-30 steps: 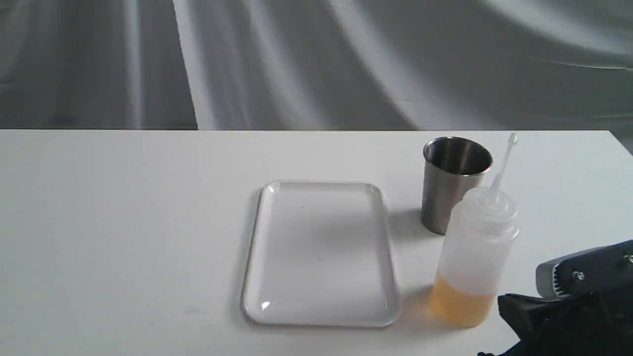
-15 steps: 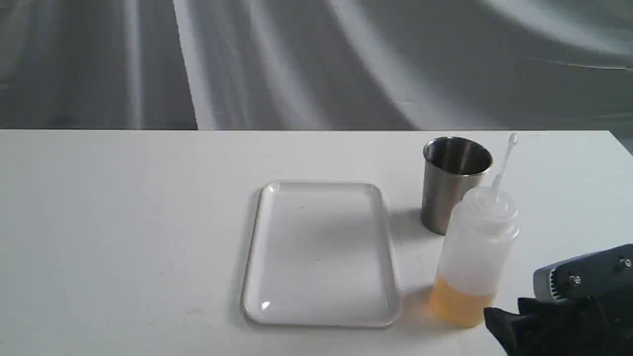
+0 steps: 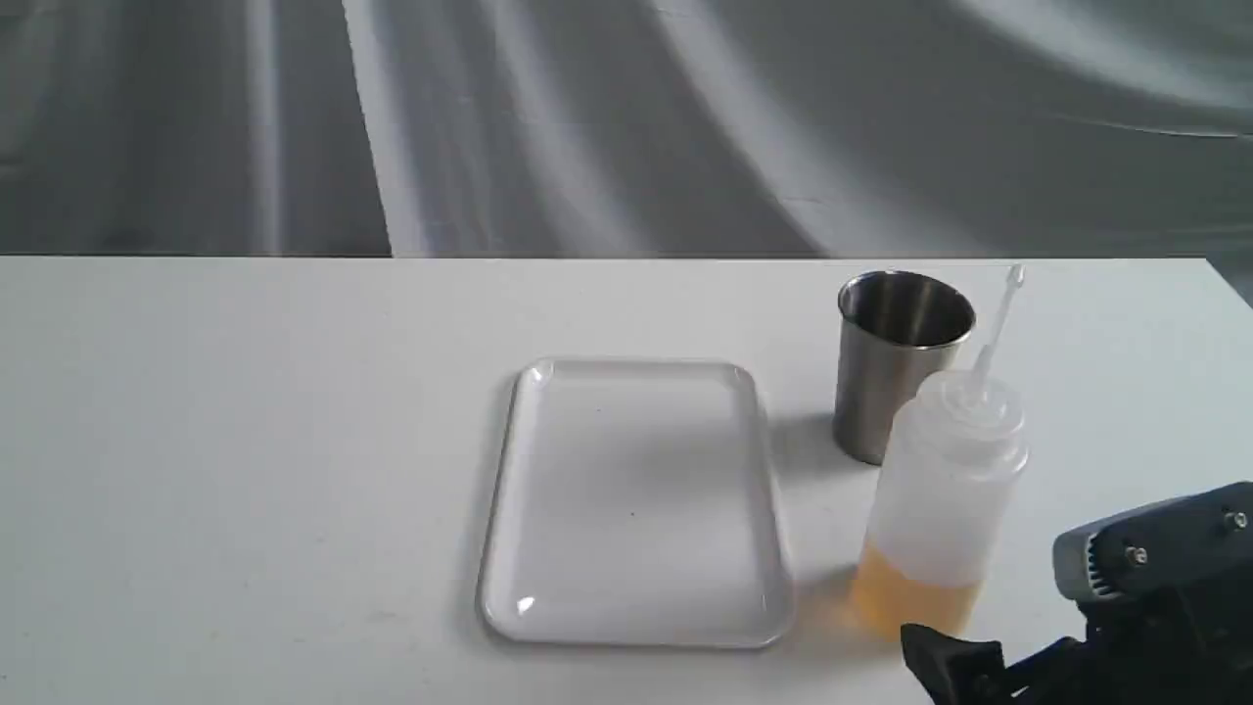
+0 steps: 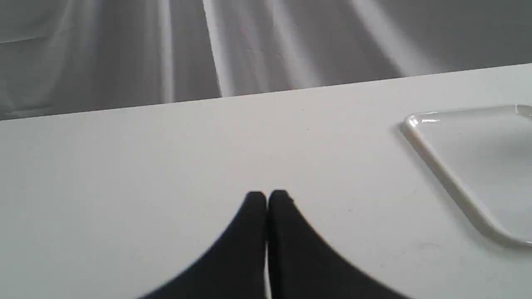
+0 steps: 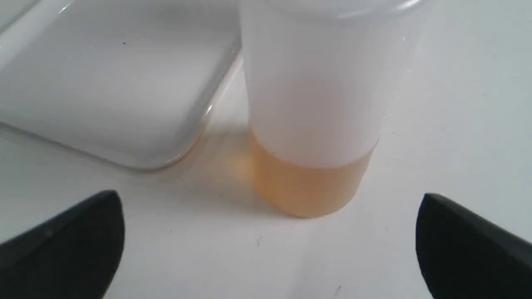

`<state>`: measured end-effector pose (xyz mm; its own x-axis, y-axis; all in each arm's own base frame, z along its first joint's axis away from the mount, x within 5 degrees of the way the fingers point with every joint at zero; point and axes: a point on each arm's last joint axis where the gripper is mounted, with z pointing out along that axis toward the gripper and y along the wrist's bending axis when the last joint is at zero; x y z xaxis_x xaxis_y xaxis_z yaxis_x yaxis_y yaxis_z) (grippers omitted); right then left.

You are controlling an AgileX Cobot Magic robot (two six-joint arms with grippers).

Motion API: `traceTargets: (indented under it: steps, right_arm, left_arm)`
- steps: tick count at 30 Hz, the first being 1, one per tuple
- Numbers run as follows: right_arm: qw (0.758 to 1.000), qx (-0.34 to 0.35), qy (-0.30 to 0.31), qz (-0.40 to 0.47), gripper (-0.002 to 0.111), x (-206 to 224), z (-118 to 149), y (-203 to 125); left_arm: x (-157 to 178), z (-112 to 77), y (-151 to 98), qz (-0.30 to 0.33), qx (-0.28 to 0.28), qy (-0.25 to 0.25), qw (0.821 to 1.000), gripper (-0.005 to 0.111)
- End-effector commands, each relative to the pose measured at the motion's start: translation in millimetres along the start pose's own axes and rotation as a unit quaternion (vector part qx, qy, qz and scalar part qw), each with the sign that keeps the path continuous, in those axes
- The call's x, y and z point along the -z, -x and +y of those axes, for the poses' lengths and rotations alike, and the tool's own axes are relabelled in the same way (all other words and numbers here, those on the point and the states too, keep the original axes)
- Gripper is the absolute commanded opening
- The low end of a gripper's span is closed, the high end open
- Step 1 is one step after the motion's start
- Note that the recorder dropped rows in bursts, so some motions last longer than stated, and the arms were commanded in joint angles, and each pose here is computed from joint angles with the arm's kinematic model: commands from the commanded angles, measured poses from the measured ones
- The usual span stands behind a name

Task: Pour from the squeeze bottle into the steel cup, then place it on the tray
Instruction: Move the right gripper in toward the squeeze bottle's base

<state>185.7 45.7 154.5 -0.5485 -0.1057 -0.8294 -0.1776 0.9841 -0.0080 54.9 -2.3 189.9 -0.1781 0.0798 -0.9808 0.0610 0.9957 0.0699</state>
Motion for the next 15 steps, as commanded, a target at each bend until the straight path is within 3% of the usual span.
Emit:
traceTargets:
  steps: [1,15]
  right_arm:
    - [1.0,0.004,-0.001,-0.009,0.094,0.4,-1.1,0.3]
    - [1.0,0.006,-0.014,-0.01,0.094,-13.6,-2.5,-5.8]
  left_arm:
    - [-0.2,-0.4,-0.7,-0.003,0.001,-0.003,1.0,0.0]
    - [-0.2,-0.4,-0.7,-0.003,0.0,-0.003,1.0,0.0]
